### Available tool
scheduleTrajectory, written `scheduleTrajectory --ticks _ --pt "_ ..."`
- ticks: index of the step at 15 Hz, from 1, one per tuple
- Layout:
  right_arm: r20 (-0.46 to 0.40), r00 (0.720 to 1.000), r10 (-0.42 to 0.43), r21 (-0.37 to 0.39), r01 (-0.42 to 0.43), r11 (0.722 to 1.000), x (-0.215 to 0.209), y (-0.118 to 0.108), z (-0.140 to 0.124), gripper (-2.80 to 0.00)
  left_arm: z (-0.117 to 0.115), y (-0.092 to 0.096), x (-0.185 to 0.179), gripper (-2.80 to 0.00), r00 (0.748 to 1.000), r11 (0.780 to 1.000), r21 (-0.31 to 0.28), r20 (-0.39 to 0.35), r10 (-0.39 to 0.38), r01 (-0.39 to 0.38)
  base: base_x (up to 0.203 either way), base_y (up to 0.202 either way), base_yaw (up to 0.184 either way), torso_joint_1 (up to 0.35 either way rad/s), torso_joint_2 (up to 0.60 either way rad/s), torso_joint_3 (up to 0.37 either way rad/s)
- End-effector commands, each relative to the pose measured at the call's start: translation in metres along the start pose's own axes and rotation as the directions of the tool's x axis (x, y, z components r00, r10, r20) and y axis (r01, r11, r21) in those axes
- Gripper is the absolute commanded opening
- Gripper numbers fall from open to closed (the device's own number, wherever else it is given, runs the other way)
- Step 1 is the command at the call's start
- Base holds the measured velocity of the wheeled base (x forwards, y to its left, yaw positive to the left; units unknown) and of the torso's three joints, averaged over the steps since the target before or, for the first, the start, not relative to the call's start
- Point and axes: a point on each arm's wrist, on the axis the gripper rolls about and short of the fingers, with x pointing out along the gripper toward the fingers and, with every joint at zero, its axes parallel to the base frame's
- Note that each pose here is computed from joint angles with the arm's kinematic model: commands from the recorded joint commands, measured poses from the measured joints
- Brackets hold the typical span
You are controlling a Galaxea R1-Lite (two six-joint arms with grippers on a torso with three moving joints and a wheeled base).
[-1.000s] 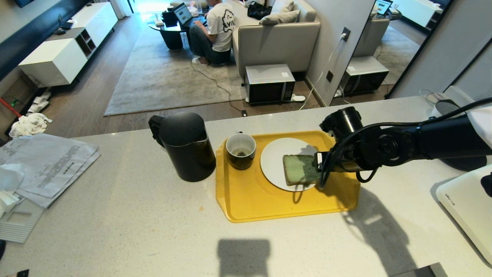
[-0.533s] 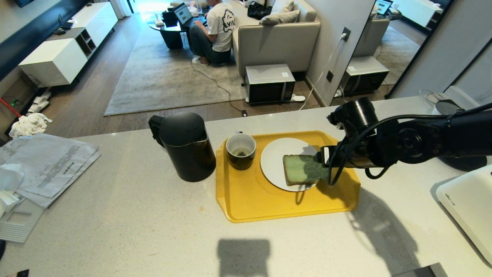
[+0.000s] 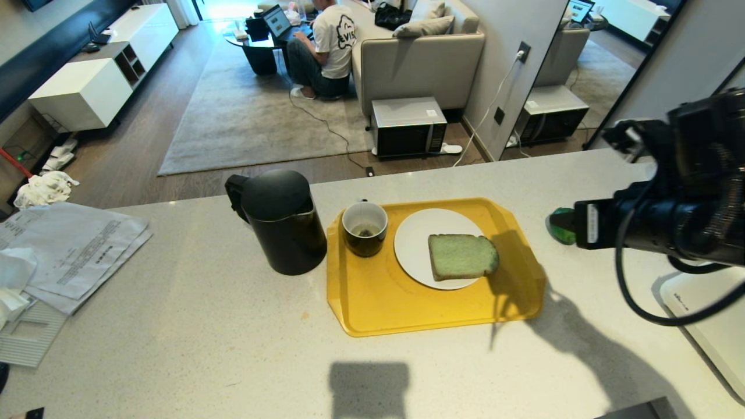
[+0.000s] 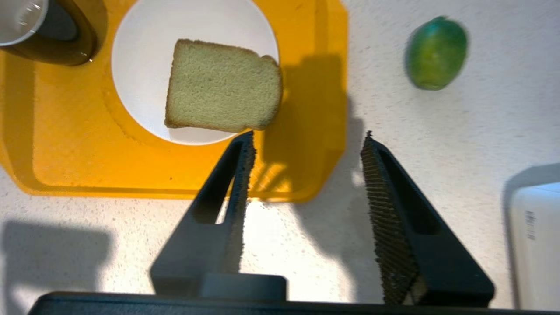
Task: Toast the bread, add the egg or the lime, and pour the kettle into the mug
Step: Pick up the egg
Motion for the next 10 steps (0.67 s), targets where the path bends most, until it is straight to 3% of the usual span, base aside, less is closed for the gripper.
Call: scheduleTrajectory --ticks 1,5,10 --pt "0.163 0.987 0.017 0.023 -0.021 1.000 -0.074 -0.026 -0.004 -2.80 0.000 0.000 0.000 -2.80 1.000 1.000 0.000 0.001 0.000 0.000 0.000 0.000 0.000 0.000 0.00 0.000" --pt "0.320 0.947 0.004 0.020 -0.011 1.000 -0.145 -0.055 -0.031 -2.80 0.000 0.000 0.000 -2.80 1.000 1.000 0.000 0.001 0.000 0.000 0.000 0.000 0.000 0.000 0.00 0.000" --pt "0.462 0.876 -0.140 0.085 0.113 0.990 -0.204 -0.084 -0.084 -2.80 0.000 0.000 0.000 -2.80 1.000 1.000 0.000 0.001 0.000 0.000 0.000 0.000 0.000 0.000 0.00 0.000"
